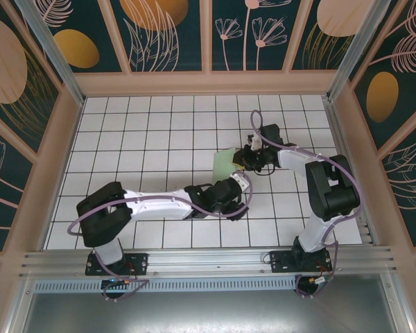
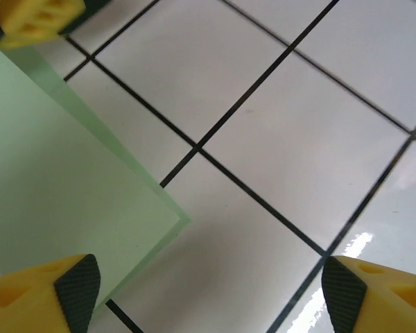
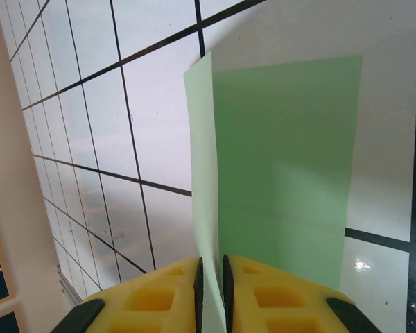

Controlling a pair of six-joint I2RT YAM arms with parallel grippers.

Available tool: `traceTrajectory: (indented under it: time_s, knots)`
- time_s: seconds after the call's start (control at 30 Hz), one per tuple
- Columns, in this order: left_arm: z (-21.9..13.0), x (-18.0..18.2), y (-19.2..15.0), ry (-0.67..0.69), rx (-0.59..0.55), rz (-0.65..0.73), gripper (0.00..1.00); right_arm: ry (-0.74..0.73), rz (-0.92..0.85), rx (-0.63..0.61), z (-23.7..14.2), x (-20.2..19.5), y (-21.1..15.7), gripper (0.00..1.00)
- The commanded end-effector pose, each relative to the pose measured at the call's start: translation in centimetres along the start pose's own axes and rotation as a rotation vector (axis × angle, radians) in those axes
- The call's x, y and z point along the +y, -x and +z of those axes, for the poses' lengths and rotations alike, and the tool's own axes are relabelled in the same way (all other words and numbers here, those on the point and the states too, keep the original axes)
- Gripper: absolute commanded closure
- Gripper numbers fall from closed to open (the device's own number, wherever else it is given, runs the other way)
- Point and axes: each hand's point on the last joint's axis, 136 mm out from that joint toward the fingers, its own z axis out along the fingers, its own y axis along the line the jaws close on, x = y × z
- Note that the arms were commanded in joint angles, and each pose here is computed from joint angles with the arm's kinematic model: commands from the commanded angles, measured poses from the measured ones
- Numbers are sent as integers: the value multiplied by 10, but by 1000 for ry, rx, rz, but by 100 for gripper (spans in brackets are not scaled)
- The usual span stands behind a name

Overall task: Fold a paper plane with a square sheet of paper (fold left side to right side)
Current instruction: Fold the triangle a second time at the center of the table.

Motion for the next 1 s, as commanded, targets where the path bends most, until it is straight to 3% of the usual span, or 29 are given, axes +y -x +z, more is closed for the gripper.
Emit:
traceTrajectory:
  time_s: [0.0,0.27,0.5,0.6,0.97]
  knots:
    - [6,15,0,164,9,-11,10,25,2,-1,-6,11,6,80]
    - [16,37,-2,385,19,26,8,23,1,-1,-6,9,5,80]
    - [29,39,-5,431,56,55,14,21,0,-1,-6,8,4,80]
    - [29,39,-5,432,57,57,22,17,0,1,-5,7,4,80]
    - [16,36,7,405,36,98,66,-25,-9,-2,-6,0,4,80]
